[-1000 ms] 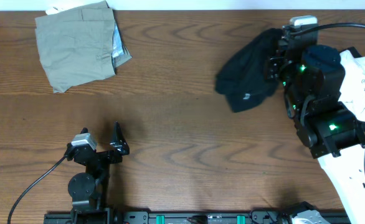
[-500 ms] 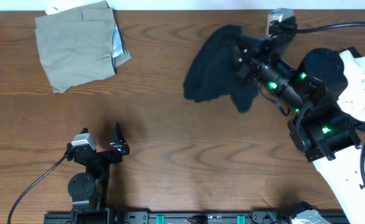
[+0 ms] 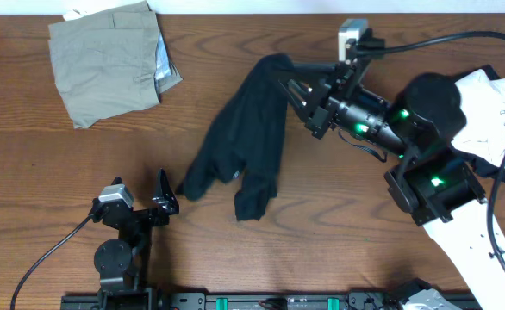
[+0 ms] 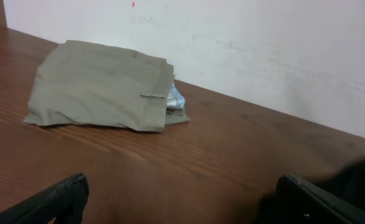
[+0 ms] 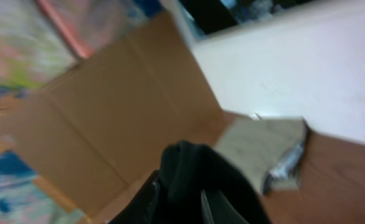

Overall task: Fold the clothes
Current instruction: 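Drag the black garment left to the table center and release, then grasp the black garment's right edge with right gripper, left edge with left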

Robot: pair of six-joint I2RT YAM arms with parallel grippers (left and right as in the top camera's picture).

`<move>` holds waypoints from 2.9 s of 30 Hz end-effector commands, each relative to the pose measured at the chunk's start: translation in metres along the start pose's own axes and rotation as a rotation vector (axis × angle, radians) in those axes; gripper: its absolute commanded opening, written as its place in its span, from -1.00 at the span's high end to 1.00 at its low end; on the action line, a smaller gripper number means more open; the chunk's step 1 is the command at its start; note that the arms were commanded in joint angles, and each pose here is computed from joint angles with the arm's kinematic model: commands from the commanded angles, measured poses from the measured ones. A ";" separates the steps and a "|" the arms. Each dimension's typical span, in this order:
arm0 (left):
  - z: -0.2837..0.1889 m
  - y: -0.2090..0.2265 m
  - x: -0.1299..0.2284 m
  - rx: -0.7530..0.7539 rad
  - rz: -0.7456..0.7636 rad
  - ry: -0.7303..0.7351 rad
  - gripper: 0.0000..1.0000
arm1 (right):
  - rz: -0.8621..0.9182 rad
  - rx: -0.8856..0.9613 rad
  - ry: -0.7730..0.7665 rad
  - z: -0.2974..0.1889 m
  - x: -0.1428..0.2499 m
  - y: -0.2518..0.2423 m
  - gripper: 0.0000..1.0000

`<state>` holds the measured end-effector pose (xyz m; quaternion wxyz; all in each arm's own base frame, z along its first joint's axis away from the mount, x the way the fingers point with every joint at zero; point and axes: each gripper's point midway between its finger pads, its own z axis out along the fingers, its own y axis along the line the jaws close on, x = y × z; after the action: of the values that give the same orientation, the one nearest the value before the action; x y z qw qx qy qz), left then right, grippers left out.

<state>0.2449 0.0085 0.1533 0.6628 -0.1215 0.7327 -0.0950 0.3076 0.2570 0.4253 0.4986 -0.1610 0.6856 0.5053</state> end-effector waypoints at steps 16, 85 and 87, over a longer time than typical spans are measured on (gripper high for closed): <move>0.001 0.004 0.016 -0.006 -0.001 0.051 -0.96 | -0.222 1.037 0.159 -0.069 0.037 -0.205 0.18; -0.044 -0.064 0.056 0.222 -0.400 0.590 -0.96 | 0.394 0.717 0.634 -0.055 0.296 -0.178 -0.99; -0.046 -0.054 0.054 0.153 -0.335 0.619 -0.96 | 0.391 0.712 0.626 -0.053 0.294 -0.178 -0.98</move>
<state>0.1891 -0.0802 0.1056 0.3485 -0.1776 0.8454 -0.3638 0.2782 0.2152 0.0848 0.1915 0.0065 0.9480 0.2540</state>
